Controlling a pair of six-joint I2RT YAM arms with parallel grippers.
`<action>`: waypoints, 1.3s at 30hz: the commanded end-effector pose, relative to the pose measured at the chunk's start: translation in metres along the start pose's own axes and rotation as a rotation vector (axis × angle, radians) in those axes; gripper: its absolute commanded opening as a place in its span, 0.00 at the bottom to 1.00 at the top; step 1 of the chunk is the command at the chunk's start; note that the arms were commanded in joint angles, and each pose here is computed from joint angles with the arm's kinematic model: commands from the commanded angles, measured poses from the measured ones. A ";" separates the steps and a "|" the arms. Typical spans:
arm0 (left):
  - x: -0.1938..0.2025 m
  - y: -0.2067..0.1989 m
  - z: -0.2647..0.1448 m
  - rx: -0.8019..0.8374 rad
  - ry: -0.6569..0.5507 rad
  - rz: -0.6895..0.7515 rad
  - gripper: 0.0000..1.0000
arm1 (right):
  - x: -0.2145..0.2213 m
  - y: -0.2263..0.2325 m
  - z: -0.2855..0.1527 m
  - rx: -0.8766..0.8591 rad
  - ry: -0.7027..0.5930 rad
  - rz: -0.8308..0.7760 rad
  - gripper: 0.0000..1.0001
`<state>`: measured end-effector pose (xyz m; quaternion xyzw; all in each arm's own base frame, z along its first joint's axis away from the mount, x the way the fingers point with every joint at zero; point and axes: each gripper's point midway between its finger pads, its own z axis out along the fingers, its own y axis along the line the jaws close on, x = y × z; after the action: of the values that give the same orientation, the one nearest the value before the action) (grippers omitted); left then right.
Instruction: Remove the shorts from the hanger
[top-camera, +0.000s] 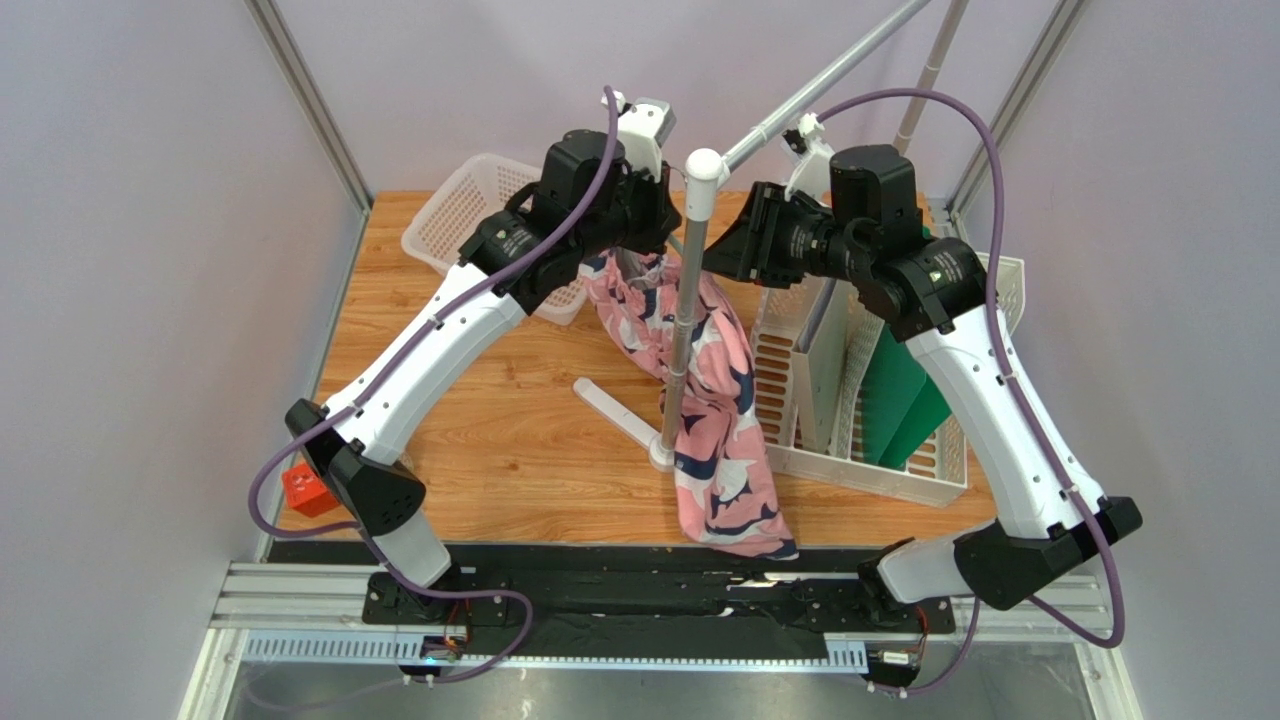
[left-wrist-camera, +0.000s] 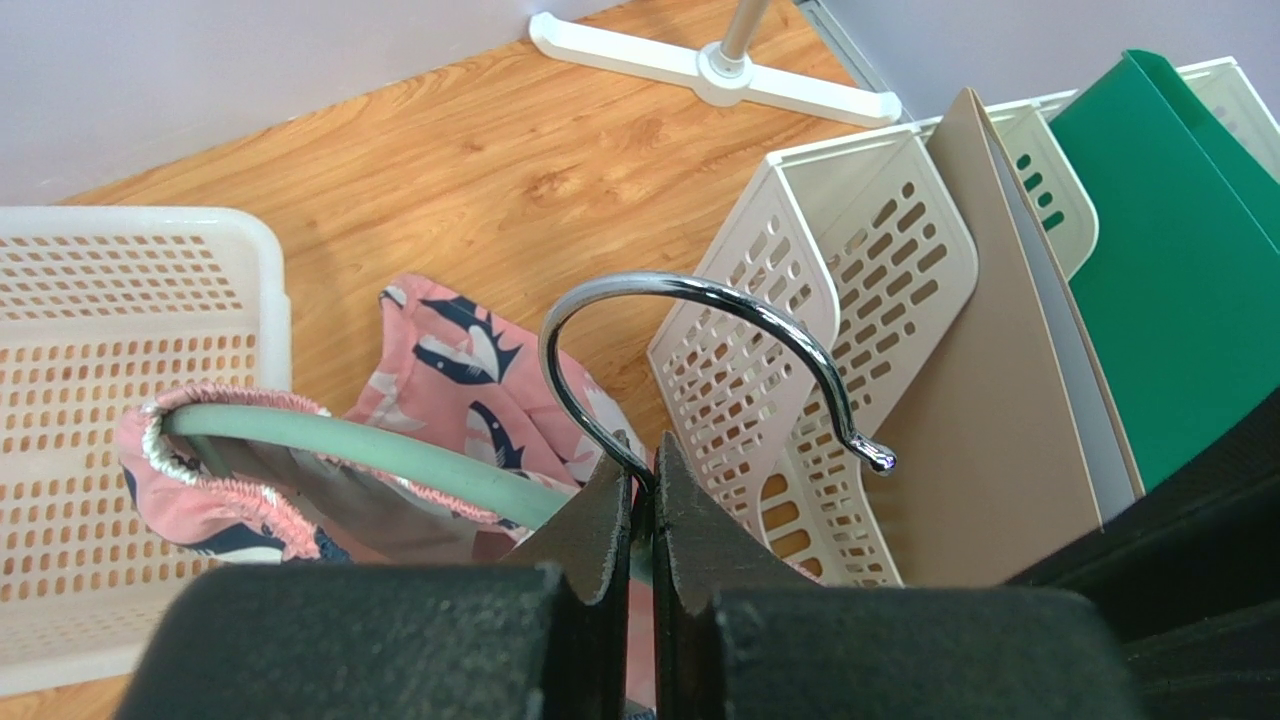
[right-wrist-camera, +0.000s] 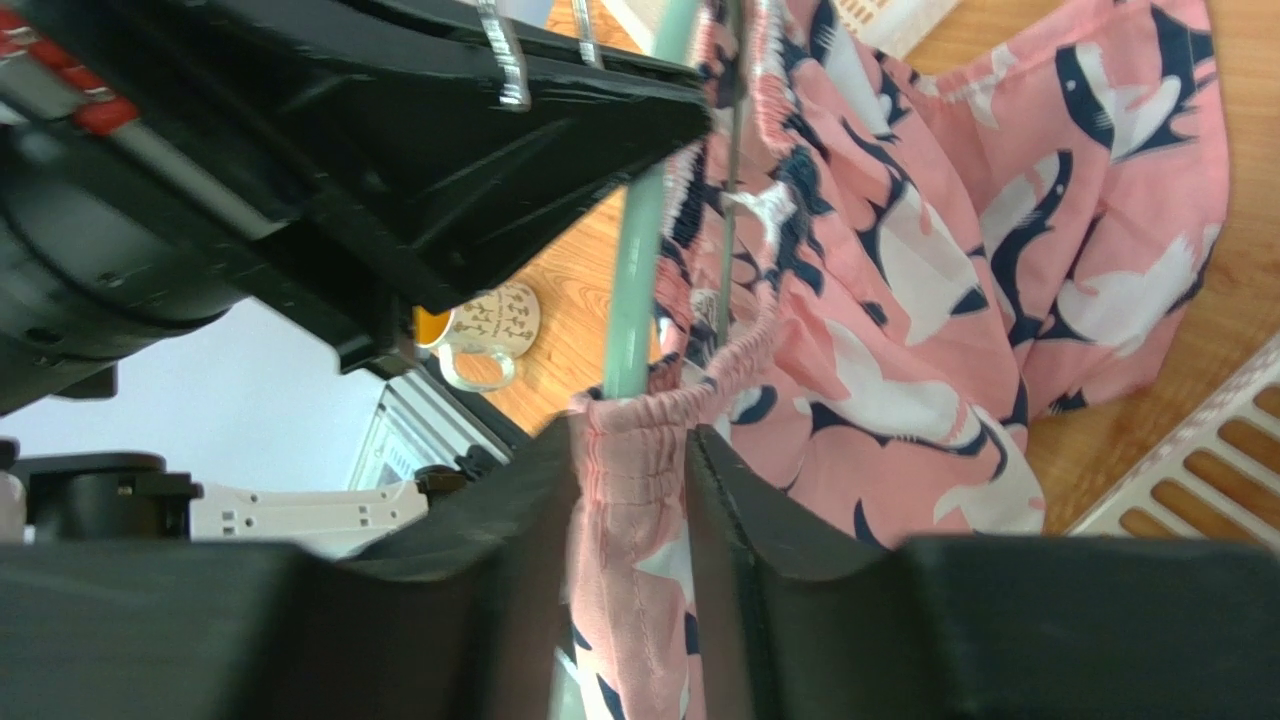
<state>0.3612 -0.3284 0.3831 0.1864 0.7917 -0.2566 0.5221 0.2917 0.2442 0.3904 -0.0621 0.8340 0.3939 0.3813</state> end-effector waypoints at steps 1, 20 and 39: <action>-0.032 -0.015 -0.012 0.056 -0.086 0.013 0.00 | -0.013 0.015 -0.002 -0.069 -0.046 -0.022 0.27; -0.036 -0.018 -0.017 0.064 -0.091 -0.014 0.00 | -0.006 0.011 -0.004 -0.063 -0.030 -0.029 0.21; -0.032 0.022 -0.007 -0.132 -0.035 -0.161 0.00 | 0.025 0.008 -0.036 -0.071 -0.010 -0.076 0.00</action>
<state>0.3647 -0.3267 0.3819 0.1575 0.8166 -0.2457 0.4980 0.2730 0.2377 0.3888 -0.0781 0.8256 0.4028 0.3874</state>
